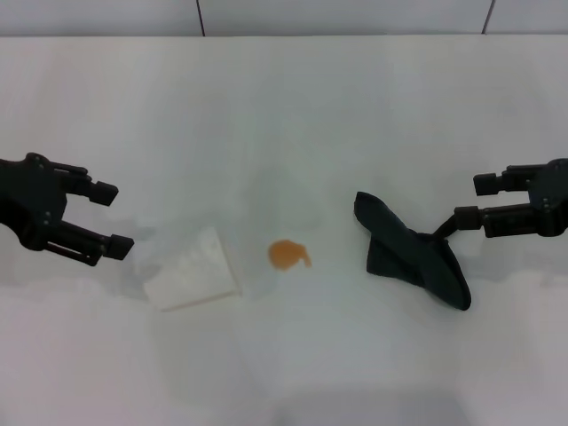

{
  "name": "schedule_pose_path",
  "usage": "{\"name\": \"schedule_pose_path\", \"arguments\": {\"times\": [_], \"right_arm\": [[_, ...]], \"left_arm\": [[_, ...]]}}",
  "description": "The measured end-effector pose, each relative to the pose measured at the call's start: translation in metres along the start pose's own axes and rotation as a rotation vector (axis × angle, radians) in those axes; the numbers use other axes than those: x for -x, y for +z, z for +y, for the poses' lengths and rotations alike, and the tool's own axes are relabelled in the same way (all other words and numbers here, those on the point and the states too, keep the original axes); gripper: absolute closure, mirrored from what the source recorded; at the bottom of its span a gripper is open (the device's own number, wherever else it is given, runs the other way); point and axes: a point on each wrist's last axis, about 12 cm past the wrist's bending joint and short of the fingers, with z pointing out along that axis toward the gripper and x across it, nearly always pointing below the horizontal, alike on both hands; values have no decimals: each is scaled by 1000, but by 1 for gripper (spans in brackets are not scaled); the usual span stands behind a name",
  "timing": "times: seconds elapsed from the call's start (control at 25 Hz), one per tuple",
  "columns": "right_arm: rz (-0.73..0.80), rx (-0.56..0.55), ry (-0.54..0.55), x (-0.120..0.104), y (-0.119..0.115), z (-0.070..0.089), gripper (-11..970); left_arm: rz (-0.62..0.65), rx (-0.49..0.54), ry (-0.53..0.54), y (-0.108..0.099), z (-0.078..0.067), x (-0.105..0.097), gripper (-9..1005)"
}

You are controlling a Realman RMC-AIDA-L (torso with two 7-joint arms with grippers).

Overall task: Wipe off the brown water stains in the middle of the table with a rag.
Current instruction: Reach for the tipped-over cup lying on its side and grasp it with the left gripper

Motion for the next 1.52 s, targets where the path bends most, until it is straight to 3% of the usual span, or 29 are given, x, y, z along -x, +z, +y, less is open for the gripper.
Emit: {"name": "schedule_pose_path", "arguments": {"times": [0.56,0.6,0.92,1.24,1.52], "right_arm": [[-29,12,26,2,7,-1,193],[-29,13,29,2,7,0,193],[-28,13,26,3,7,0,193],[-10,30,18,1,12,3,194],[-7,33,13,1,12,3,194]], "left_arm": [[223,-27,56,-1,24,49,108],[261,-41,72,4,26,62,108],[385,-99,104,20,25,84,108],[511,-127,117,39,21,87,108],[531,-118,148,53,20,88,108]]}}
